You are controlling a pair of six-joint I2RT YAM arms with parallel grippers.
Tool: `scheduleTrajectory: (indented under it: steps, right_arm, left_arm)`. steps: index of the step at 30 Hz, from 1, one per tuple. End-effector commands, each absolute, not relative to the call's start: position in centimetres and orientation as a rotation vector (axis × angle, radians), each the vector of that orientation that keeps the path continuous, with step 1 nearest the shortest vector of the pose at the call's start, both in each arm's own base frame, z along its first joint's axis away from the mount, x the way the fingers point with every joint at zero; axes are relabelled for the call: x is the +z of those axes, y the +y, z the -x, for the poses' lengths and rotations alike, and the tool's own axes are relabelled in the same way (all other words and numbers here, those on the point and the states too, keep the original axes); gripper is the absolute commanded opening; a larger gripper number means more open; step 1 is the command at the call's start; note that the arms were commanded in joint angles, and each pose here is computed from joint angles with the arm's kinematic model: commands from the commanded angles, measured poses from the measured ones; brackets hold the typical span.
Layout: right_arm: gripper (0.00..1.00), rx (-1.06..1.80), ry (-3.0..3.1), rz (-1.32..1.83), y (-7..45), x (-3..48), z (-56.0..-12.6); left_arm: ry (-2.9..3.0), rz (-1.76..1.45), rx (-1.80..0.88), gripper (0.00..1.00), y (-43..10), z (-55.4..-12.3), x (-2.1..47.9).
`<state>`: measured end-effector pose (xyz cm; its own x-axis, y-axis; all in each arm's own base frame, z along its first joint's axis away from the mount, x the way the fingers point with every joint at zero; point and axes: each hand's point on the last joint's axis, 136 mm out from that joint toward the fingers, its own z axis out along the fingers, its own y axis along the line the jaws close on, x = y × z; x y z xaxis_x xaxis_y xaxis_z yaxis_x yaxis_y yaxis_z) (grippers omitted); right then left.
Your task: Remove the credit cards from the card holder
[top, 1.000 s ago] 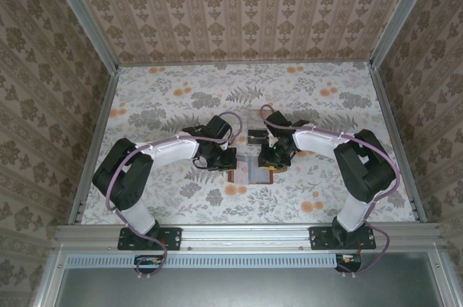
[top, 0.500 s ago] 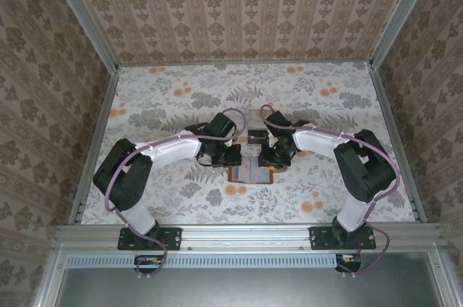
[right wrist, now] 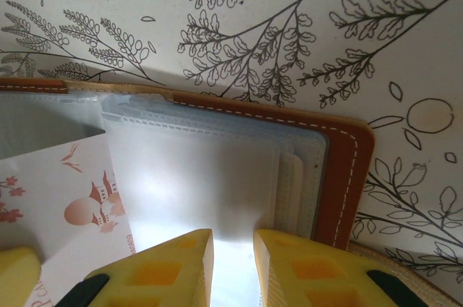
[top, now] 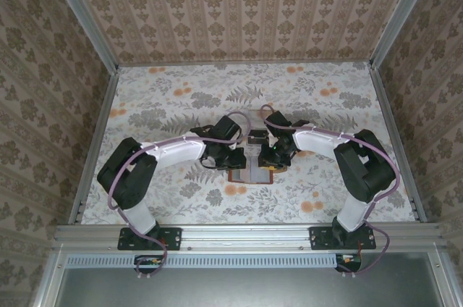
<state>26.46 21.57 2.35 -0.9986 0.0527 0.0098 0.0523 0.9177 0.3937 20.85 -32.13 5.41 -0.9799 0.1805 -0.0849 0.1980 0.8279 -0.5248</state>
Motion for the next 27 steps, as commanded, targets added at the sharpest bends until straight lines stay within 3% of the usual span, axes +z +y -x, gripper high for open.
scheduleTrajectory:
  steps: [1, 12, 27]
  right_arm:
    - [0.25, 0.481, 3.133, -0.1, 19.8, 1.3, -25.6]
    - [0.25, 0.478, 3.128, -0.095, 19.8, 1.7, -25.7]
    - [0.25, 0.507, 3.056, -0.069, 19.8, 4.8, -26.6]
  left_arm:
    - [2.976, -0.298, -0.868, 0.12, -32.6, -20.6, 5.8]
    - [2.98, -0.297, -0.82, 0.05, -32.3, -20.7, 5.9]
    - [2.949, -0.323, -0.711, 0.02, -31.0, -21.3, 7.7]
